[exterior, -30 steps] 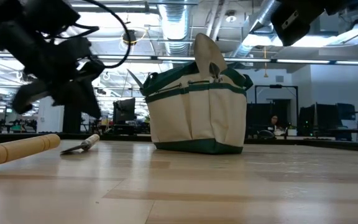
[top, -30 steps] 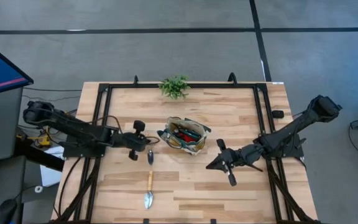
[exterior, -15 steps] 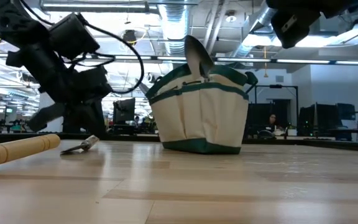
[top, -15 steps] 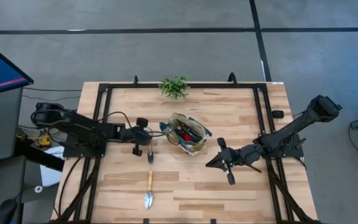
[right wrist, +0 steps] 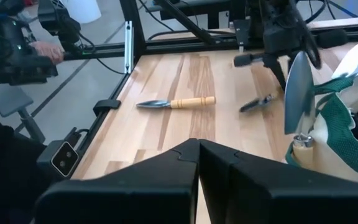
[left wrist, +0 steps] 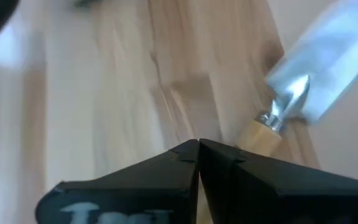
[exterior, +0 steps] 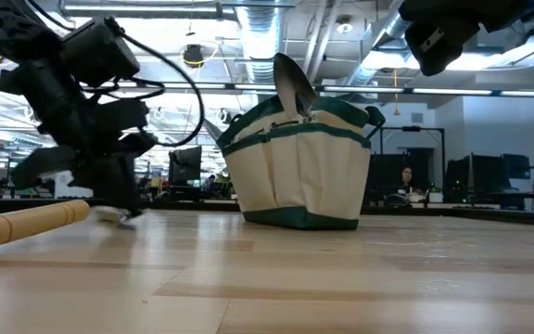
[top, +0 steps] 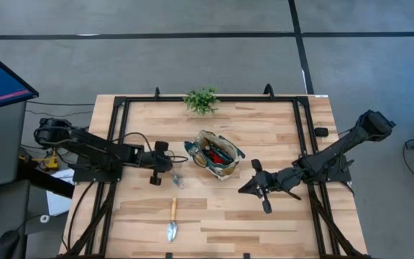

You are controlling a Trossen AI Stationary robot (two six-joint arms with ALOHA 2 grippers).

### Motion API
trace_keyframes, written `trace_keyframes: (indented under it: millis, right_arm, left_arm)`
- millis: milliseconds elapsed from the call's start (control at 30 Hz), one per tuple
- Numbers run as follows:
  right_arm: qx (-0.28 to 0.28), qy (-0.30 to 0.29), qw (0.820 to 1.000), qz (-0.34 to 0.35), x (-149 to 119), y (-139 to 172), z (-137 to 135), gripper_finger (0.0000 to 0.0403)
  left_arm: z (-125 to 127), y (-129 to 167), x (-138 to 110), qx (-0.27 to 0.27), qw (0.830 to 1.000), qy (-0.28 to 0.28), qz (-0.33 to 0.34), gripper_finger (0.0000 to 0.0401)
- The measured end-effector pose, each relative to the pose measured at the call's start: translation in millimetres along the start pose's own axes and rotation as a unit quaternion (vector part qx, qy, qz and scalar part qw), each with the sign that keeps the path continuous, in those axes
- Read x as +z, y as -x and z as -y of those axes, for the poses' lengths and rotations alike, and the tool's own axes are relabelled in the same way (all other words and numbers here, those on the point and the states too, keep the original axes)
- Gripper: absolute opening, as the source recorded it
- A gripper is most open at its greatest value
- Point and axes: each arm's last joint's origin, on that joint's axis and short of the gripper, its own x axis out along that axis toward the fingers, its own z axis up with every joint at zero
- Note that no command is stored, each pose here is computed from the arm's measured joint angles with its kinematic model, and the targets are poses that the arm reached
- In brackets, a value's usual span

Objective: Pick & Place Garden tools in Gardening bag
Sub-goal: Put the top trowel into the gardening bag

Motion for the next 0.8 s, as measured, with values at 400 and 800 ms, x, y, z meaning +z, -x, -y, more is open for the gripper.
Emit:
trace_keyframes:
  millis: [400, 800]
  right_arm:
    - [-0.004, 0.002, 1.0, -0.006, -1, 0, 1, 0.0]
    - [-0.004, 0.002, 1.0, -0.006, -1, 0, 1, 0.0]
  left_arm:
    - [9, 28, 5, 0.001, 0.999, 0.039, 0.033, 0.0002]
    - [4, 77, 15, -0.115, 0.947, 0.247, 0.169, 0.0002]
